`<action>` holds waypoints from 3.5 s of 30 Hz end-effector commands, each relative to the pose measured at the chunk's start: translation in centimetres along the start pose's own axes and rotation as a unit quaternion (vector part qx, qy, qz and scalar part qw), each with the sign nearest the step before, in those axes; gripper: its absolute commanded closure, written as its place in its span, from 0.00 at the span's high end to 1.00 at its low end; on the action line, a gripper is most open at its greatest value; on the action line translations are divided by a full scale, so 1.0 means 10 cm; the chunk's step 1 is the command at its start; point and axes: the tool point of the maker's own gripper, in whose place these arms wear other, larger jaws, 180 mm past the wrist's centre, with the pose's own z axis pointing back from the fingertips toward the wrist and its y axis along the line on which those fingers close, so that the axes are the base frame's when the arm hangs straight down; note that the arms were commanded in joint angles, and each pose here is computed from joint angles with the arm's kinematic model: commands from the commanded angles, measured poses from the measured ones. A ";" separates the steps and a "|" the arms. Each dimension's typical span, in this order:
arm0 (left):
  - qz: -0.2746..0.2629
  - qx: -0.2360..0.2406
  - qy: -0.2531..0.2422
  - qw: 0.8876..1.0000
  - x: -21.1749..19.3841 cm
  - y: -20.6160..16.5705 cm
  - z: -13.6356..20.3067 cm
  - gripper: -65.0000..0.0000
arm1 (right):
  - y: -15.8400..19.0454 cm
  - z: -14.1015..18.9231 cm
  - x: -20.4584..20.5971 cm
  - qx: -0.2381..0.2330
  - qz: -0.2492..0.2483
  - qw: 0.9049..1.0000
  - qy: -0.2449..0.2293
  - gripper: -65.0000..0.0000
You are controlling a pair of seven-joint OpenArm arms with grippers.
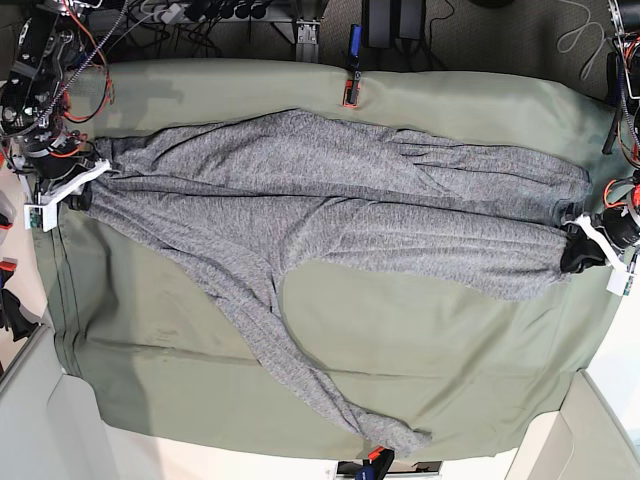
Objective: Fold the T-shirt properly
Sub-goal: 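Fold the grasped side edge over the shirt body with both grippers, then move the right gripper to the loose sleeve and grasp it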
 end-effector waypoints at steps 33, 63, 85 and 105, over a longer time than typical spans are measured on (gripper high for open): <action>0.028 -0.021 -0.034 0.999 0.13 -0.10 0.01 0.33 | 1.66 -0.42 1.50 0.157 0.024 0.973 -0.166 0.55; 0.042 -0.032 -0.028 0.998 0.12 -0.14 0.01 0.33 | 2.43 -0.56 0.94 0.144 0.124 0.980 -0.059 0.00; 0.033 -0.103 -0.019 0.994 0.38 -0.56 0.11 0.33 | 2.63 -0.15 1.17 0.189 0.065 0.965 -0.167 0.65; 0.039 -0.111 -0.016 0.993 0.37 -0.59 0.11 0.33 | 2.86 -1.20 0.70 0.154 0.116 0.981 0.012 0.00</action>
